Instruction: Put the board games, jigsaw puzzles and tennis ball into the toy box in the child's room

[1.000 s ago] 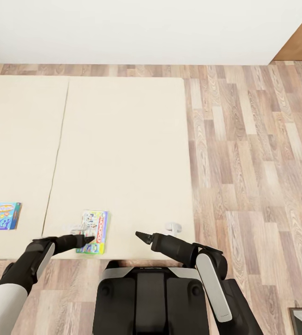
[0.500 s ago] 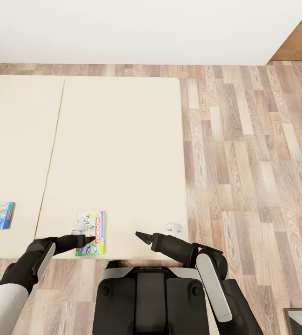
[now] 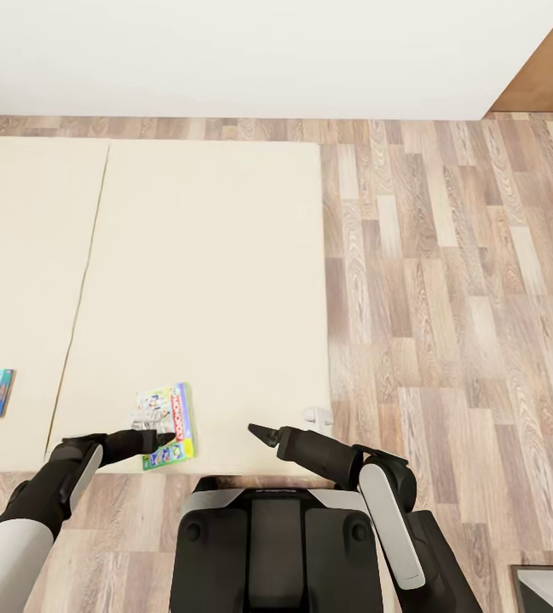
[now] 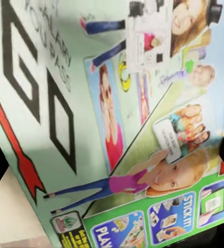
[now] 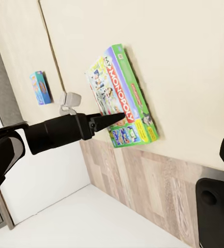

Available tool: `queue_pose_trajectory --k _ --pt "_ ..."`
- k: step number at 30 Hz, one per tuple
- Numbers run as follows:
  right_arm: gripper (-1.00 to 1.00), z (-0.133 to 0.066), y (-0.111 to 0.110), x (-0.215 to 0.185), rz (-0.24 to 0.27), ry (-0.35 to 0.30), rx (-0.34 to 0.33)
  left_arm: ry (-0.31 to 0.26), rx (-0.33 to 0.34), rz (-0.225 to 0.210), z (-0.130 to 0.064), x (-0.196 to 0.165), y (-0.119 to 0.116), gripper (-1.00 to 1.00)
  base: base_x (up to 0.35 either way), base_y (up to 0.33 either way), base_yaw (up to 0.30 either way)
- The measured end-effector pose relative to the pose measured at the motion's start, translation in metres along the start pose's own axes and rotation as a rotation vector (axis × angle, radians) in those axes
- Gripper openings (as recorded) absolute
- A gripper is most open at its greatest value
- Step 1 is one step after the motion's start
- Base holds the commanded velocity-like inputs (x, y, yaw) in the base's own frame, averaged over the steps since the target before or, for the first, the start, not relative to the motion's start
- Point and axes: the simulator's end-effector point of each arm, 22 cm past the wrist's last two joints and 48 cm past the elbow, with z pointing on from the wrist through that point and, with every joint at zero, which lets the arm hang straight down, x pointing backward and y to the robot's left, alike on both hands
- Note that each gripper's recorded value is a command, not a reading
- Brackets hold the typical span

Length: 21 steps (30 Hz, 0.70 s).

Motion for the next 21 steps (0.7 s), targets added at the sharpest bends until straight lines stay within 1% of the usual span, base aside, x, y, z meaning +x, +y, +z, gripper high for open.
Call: queue_pose_trajectory --k 3,6,7,9,11,18,21 --pt "1.0 0.0 -0.0001 0.0 0.0 0.0 0.0 -0.002 0.006 -0.006 0.0003 -0.0002 -0.0015 1.0 0.0 -0.107 0.0" --pt "1.0 -0.0001 0.0001 0.0 0.0 0.0 0.0 0.003 -0.009 0.01 0.0009 0.001 0.0001 1.0 0.0 -0.226 0.0" --pt "1.0 0.0001 -0.0004 -0.0001 0.0 0.0 0.001 0.001 0.003 0.001 0.0005 0.0004 -0.0009 1.0 0.0 -0.251 0.0" --pt "1.0 -0.0002 0.0 0.0 0.001 0.0 0.0 -0.001 -0.002 0.002 0.0 0.0001 0.0007 1.0 0.0 -0.206 0.0" --pt "1.0 0.0 0.0 0.0 0.0 0.0 0.0 0.001 0.005 0.001 0.0016 0.0004 -0.0043 1.0 0.0 -0.115 0.0" --pt "1.0 0.0 0.0 -0.0001 0.0 0.0 0.0 -0.002 0.005 0.001 0.0014 -0.0001 -0.0035 1.0 0.0 -0.043 0.0" --pt "1.0 0.0 -0.0001 -0.0001 0.001 0.0 0.0 -0.002 0.004 0.004 0.0016 -0.0002 -0.0036 1.0 0.0 -0.184 0.0"
